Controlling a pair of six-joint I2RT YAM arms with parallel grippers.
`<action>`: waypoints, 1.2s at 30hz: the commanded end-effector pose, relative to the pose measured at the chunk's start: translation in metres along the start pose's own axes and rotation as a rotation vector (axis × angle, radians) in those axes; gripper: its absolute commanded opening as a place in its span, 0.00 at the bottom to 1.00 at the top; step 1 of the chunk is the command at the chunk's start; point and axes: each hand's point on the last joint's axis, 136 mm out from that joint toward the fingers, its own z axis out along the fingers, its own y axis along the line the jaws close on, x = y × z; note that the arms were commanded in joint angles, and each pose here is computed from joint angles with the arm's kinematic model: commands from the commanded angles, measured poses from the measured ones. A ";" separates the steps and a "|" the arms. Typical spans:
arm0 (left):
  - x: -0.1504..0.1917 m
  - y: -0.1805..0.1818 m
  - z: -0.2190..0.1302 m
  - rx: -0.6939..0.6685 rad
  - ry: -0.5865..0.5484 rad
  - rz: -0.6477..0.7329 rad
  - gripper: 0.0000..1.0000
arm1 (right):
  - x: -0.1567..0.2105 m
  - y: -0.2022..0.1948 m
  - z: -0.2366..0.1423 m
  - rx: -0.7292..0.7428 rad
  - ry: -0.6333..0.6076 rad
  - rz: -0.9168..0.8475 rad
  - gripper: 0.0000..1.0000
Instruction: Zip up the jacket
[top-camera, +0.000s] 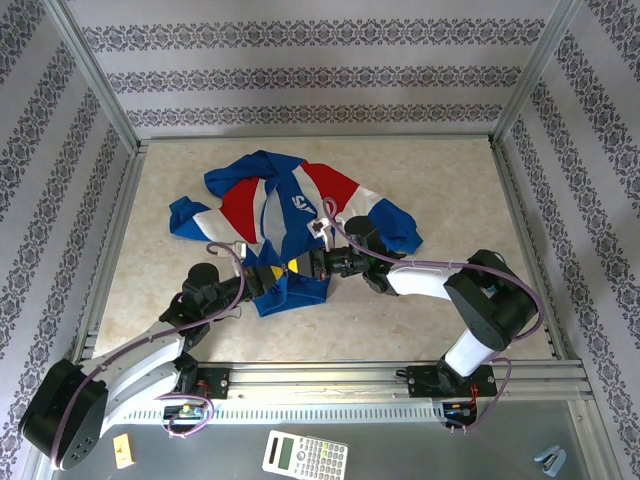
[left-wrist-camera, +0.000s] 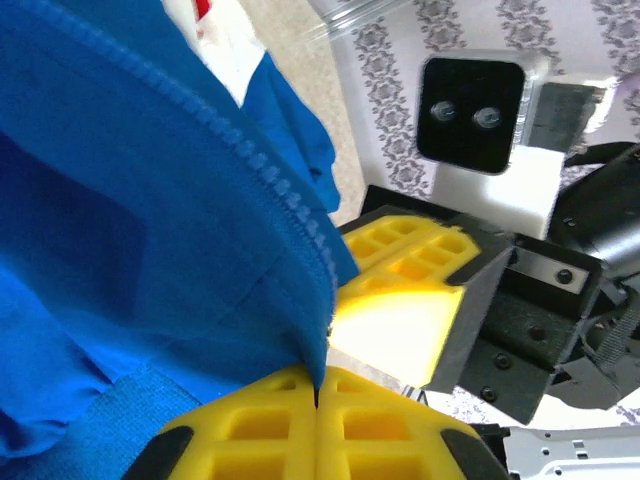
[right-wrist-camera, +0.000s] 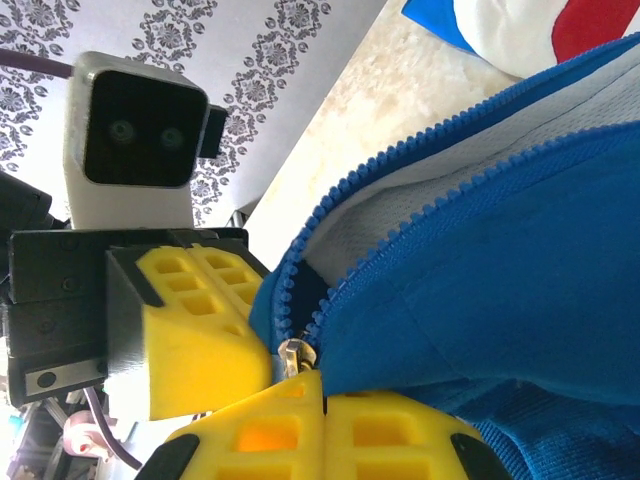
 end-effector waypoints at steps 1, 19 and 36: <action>0.011 0.003 -0.002 -0.054 0.072 0.033 0.00 | -0.008 0.011 0.004 -0.024 -0.016 -0.040 0.00; 0.034 0.018 -0.014 -0.223 0.242 0.005 0.00 | -0.006 0.004 0.003 0.015 -0.003 -0.041 0.29; 0.036 0.022 -0.011 -0.304 0.319 -0.025 0.00 | 0.005 -0.001 -0.034 0.202 0.062 -0.176 0.59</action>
